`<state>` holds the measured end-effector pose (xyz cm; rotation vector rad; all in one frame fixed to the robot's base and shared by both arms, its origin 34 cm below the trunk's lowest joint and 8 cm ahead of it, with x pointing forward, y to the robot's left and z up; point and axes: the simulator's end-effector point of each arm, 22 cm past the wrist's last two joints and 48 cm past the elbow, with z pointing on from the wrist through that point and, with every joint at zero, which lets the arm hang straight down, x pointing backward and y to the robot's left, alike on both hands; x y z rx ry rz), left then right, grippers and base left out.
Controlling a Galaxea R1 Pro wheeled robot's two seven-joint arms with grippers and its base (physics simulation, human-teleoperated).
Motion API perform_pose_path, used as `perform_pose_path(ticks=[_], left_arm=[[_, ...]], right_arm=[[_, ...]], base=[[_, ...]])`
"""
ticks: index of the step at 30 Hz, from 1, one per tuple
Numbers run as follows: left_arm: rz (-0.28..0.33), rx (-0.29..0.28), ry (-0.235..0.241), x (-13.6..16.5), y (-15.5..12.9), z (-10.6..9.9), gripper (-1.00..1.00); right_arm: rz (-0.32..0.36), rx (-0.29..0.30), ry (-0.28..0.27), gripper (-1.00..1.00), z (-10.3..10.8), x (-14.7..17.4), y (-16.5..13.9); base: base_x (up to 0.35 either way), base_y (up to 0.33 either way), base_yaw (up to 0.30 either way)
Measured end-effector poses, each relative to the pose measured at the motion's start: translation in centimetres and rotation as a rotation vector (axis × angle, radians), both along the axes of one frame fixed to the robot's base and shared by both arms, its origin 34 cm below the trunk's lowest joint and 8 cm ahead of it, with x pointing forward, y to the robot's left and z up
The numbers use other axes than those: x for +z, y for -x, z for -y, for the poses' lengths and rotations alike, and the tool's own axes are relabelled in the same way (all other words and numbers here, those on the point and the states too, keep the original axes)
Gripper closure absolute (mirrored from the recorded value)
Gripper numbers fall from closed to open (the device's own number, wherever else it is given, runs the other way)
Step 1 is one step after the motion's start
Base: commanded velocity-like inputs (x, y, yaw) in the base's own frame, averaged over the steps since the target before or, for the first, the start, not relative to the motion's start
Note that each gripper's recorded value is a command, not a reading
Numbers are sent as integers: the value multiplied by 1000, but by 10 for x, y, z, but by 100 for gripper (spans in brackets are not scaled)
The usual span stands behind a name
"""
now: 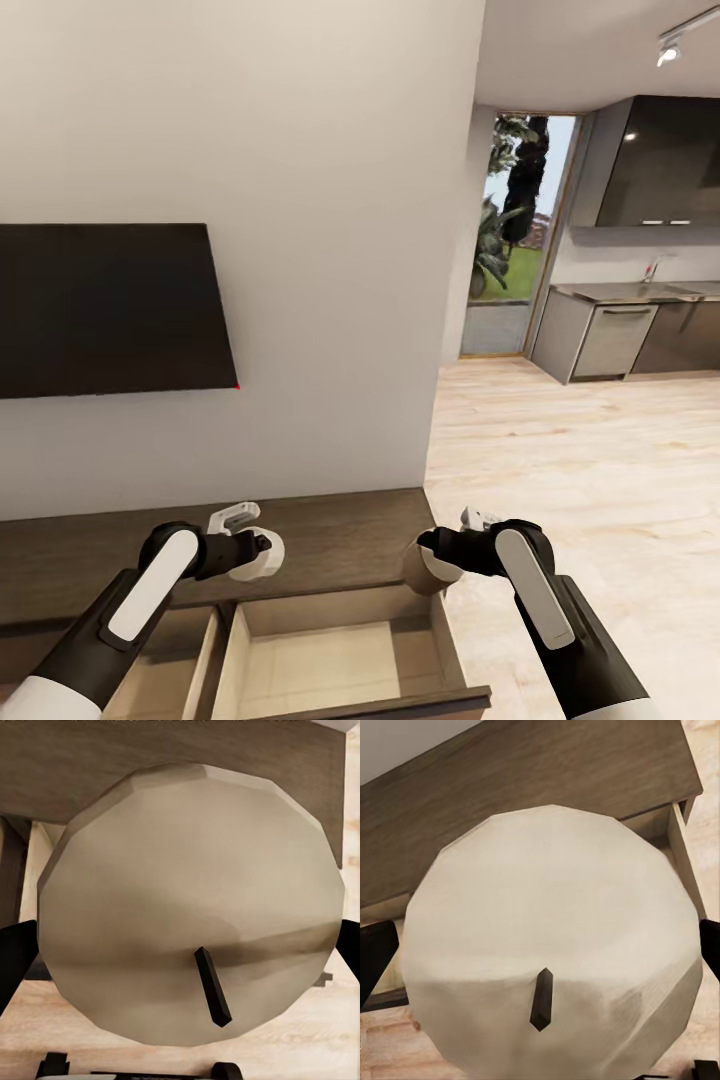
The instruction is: Place each of the two pumpkins and all three candles from the living room inside a cabinet in the living room (use any cabinet), then make sure every cabinet is closed, and position the cauldron so it is next to a table in the living room.
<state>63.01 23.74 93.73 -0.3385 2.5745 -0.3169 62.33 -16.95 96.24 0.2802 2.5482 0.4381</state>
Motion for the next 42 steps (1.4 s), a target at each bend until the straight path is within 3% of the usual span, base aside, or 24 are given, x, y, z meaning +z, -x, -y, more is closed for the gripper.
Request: perform_pose_path(ticks=[15, 28, 35, 42], left_arm=[[0, 0, 2, 0, 0, 1, 100], [0, -1, 3, 0, 0, 2, 100], [0, -6, 1, -1, 0, 5, 100], [-4, -12, -1, -8, -2, 7, 100]], right_arm=[[1, 1, 3, 100, 0, 0, 0], [0, 10, 12, 100, -4, 0, 1], [-31, 119, 5, 100, -63, -12, 18], [-101, 143, 20, 100, -75, -42, 30]], base=[[59, -4, 1], [41, -39, 139], [1, -1, 7], [0, 0, 0]])
